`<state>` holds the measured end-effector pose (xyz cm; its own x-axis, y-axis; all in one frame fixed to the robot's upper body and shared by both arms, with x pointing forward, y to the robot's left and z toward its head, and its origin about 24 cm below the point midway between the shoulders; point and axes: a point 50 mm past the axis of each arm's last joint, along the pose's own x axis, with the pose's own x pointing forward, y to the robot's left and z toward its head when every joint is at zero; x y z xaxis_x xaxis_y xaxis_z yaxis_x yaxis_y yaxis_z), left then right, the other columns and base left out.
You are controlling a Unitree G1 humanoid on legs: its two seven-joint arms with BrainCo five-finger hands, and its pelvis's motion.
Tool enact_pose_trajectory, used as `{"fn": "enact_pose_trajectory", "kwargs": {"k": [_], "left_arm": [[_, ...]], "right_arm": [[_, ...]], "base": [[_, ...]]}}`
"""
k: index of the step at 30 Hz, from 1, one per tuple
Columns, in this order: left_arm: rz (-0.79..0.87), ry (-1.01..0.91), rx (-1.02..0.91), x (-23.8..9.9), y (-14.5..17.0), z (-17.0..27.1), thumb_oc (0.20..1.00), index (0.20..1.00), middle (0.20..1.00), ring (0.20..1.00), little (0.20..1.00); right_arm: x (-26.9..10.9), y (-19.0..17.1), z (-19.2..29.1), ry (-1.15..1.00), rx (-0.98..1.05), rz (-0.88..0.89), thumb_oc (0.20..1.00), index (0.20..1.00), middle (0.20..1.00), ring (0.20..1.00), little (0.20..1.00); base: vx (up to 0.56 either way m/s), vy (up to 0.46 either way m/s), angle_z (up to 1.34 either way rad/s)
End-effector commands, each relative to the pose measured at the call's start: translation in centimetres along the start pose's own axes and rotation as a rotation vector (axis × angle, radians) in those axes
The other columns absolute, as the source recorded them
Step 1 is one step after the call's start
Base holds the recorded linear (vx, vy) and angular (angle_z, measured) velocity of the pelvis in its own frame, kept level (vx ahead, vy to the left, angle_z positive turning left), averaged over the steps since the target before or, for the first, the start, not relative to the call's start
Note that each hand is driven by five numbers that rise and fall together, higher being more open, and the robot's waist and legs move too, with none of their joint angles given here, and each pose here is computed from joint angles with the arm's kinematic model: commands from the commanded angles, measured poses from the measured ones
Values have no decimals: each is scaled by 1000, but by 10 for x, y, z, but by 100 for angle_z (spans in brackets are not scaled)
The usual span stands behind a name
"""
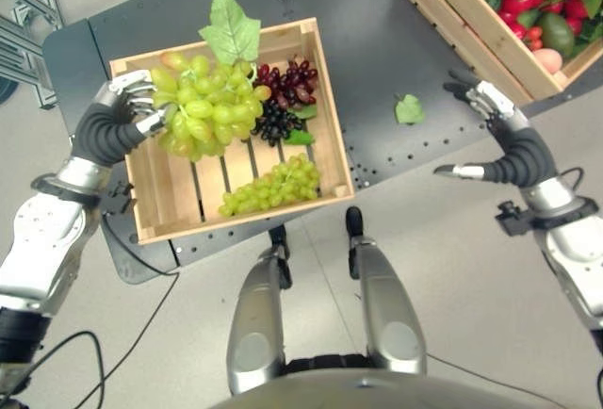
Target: Pick up the fruits from the basket on one side to the basket on the other side
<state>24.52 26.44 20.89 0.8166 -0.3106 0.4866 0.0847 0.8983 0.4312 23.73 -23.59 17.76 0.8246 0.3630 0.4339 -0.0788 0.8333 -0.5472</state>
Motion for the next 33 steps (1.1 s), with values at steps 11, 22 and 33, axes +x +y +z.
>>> {"fn": "enact_pose_trajectory", "kwargs": {"k": [11,22,33], "left_arm": [[-370,-212,-157,50,-62,33,200,200,200,200,200],[-696,-227,-150,65,-109,43,200,200,200,200,200],[-760,-214,-168,60,-118,41,200,200,200,200,200]], "right_arm": [[48,30,-8,-12,274,258,1000,1000,1000,1000,1000],[48,79,3,-32,637,490,1000,1000,1000,1000,1000],[25,115,9,-11,1036,580,1000,1000,1000,1000,1000]], "base": [[0,-14,8],[-2,-7,5],[0,0,0]]}}
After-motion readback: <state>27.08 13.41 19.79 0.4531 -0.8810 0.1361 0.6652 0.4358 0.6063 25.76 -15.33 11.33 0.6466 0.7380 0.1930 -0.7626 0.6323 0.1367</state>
